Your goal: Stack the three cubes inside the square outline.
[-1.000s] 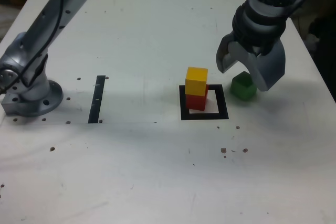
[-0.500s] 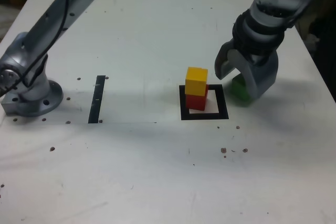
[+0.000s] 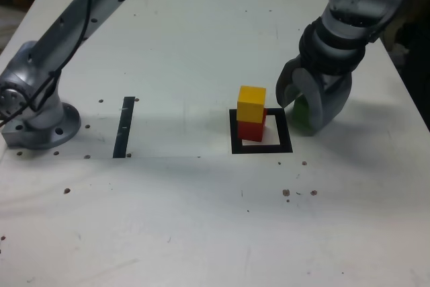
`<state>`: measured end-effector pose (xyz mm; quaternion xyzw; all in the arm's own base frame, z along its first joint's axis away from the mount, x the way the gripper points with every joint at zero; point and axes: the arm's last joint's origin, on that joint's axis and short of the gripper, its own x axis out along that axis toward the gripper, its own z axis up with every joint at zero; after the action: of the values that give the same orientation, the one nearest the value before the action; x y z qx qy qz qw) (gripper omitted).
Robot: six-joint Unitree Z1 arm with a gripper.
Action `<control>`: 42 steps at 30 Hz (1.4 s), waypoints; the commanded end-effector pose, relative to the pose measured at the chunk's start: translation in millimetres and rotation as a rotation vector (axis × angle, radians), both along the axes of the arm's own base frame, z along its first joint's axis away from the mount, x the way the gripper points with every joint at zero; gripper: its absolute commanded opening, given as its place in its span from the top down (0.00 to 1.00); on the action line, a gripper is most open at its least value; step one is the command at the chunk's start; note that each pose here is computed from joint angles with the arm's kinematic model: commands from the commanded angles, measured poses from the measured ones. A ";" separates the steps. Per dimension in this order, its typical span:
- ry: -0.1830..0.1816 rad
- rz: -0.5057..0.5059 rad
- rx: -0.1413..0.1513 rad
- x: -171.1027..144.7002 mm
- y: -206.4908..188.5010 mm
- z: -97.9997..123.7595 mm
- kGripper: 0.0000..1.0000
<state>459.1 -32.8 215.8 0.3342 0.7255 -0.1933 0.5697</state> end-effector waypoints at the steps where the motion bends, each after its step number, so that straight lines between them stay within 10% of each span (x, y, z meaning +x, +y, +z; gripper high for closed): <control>1: -0.008 0.010 -0.004 1.4 1.4 0.3 0.72; 12: -0.074 0.024 -0.007 1.7 2.0 24.4 0.78; 27: -0.249 0.237 0.025 -73.6 10.9 152.3 0.89; 34: -0.190 0.529 -0.026 -114.8 9.0 146.3 0.92; 42: -0.161 0.663 -0.006 -124.4 2.2 135.6 0.92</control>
<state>337.1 -29.5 350.4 0.0900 0.7442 0.0285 0.6613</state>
